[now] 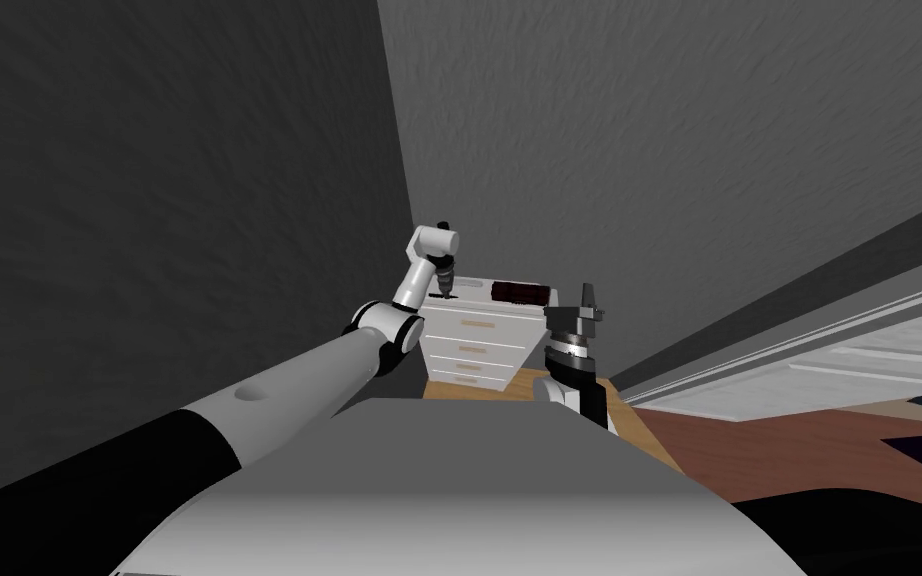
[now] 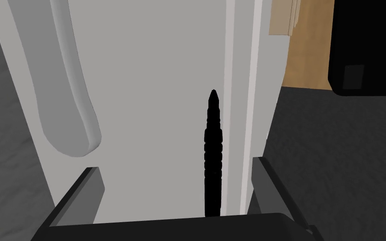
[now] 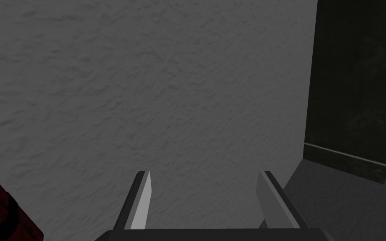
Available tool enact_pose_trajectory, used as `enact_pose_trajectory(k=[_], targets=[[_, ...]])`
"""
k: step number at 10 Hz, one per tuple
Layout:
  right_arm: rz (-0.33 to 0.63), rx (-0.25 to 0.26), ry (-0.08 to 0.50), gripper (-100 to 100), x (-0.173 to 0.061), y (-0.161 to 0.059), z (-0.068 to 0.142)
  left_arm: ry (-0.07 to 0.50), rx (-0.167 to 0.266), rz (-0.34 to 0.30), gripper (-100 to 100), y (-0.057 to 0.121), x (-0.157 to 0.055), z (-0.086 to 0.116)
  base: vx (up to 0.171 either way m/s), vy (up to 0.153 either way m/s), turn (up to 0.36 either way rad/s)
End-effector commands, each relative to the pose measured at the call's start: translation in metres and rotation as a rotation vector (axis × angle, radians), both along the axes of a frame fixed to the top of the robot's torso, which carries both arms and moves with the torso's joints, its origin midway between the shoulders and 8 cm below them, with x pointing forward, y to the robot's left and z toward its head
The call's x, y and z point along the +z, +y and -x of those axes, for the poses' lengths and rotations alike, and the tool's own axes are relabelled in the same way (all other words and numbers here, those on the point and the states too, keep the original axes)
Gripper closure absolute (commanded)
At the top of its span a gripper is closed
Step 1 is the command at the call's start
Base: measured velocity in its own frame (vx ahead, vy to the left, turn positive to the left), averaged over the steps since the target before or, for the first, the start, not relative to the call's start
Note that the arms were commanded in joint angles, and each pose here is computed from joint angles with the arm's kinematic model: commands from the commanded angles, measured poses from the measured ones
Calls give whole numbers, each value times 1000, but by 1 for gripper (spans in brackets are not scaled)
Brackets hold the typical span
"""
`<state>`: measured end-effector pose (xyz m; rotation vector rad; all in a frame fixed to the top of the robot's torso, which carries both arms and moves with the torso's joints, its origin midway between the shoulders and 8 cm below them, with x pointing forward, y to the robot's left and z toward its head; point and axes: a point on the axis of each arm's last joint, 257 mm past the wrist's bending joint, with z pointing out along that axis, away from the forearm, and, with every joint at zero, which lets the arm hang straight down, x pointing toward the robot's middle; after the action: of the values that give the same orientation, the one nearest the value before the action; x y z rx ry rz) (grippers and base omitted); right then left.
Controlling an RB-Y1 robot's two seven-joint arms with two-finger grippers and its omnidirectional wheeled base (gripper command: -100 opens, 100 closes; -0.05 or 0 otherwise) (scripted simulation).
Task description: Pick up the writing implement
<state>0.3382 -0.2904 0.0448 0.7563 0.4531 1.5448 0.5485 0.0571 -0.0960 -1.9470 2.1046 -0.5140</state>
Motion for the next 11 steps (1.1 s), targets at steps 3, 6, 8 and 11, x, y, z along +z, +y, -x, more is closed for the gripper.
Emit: enact_pose_trajectory(k=[3, 6, 8, 11], targets=[[0, 0, 0, 0, 0, 0, 0, 98, -15, -27, -100, -9, -10, 24, 20, 39, -27], [0, 0, 0, 0, 0, 0, 0, 65, 15, 19, -100, 12, -12, 11, 0, -25, -97], [0, 0, 0, 0, 0, 0, 0, 91, 35, 34, -100, 34, -21, 11, -7, -79, -48], [0, 0, 0, 0, 0, 0, 0, 77, 80, 68, -100, 71, -29, 4, 4, -71, -130]])
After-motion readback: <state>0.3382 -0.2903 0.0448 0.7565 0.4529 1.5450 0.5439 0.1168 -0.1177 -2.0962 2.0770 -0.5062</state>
